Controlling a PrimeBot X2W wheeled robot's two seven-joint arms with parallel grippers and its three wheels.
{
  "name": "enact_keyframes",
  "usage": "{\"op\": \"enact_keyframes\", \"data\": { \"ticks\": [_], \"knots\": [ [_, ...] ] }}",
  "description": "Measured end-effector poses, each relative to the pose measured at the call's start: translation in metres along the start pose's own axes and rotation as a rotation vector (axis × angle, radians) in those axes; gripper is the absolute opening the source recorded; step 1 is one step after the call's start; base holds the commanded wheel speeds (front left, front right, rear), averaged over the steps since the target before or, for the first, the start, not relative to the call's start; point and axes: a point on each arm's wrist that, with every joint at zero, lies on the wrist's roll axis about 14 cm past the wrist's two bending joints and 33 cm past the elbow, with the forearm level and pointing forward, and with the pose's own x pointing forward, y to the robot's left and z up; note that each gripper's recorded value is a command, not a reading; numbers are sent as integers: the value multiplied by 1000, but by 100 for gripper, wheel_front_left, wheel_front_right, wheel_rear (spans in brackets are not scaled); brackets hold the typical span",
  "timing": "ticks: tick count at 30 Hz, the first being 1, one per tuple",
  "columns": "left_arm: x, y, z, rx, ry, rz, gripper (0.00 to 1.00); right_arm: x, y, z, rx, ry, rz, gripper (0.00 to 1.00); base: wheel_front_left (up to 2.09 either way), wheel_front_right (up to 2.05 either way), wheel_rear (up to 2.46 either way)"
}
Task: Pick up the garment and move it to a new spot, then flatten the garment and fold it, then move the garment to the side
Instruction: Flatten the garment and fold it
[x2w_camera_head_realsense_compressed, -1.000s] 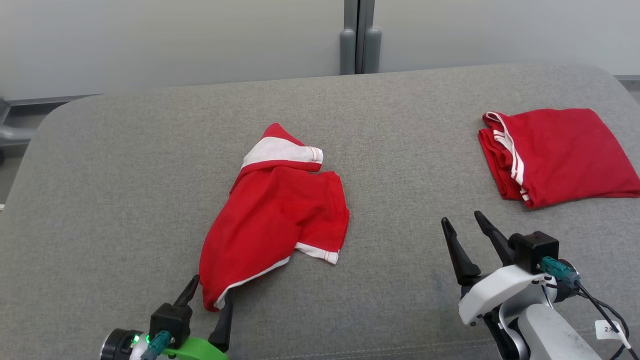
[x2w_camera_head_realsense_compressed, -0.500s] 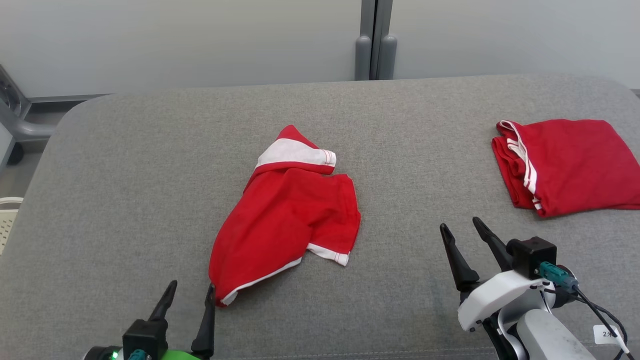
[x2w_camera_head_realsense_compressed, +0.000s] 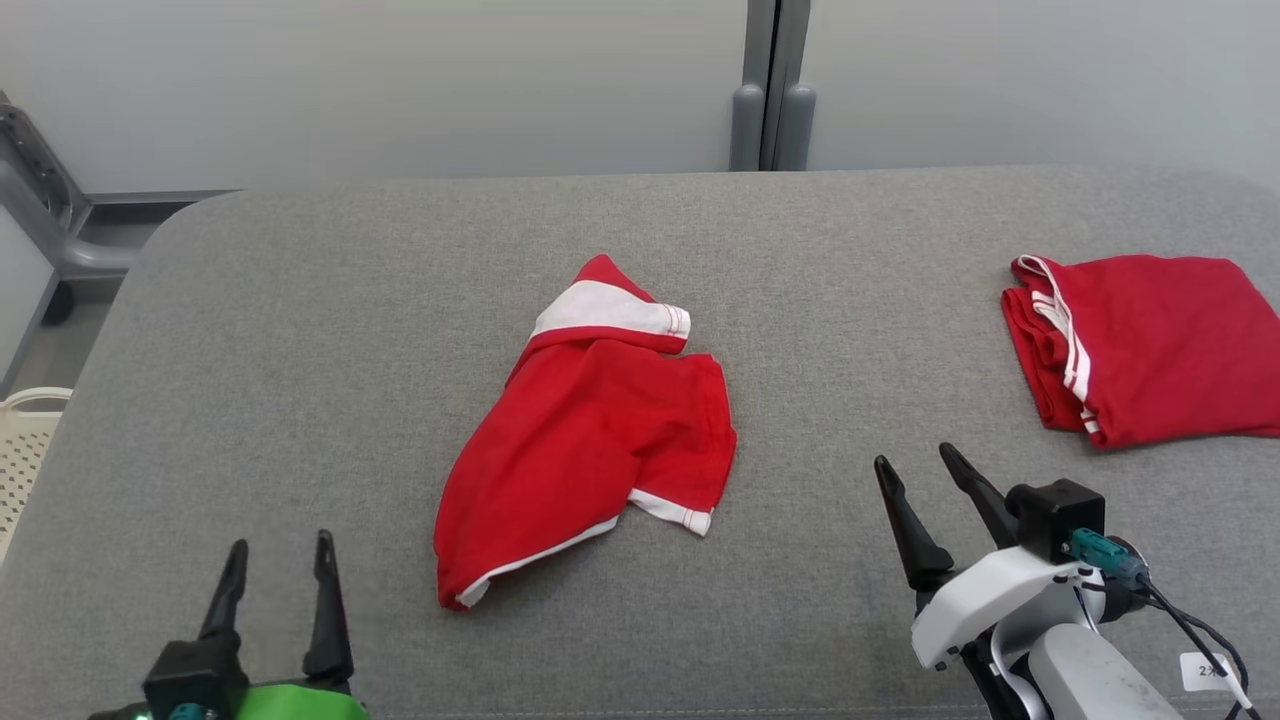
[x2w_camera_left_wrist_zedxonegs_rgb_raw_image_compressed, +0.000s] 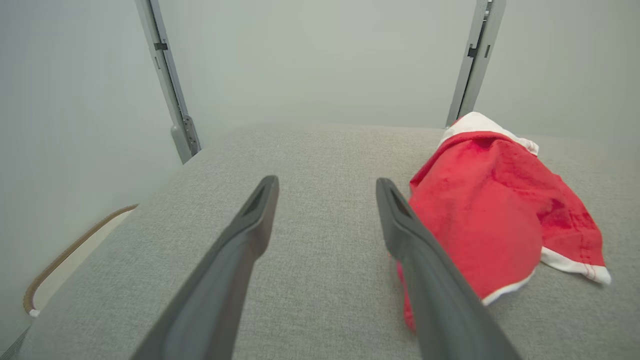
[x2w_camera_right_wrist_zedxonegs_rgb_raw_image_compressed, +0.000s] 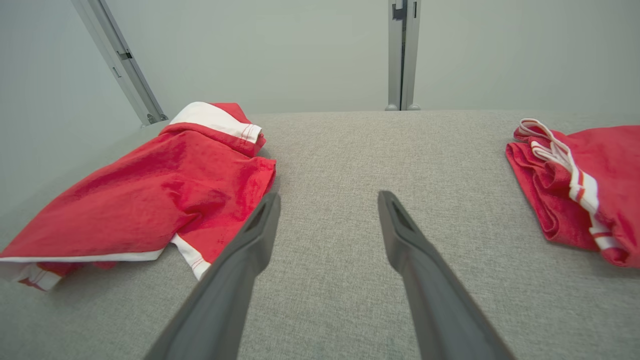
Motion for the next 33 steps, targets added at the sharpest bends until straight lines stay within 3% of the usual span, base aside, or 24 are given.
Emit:
{"op": "enact_keyframes", "data": {
  "ticks": [8, 24, 33],
  "knots": [
    [-8, 45, 1, 50, 1, 130, 100, 2, 8, -5, 2, 18, 22, 100, 0, 0, 0],
    [-12, 49, 0, 31, 3, 138, 100, 34, 56, -36, -24, 217, 188, 100, 0, 0, 0],
    [-14, 53, -2, 28, 8, 158, 100, 63, 71, -50, -12, 316, 224, 100, 0, 0, 0]
  ]
}}
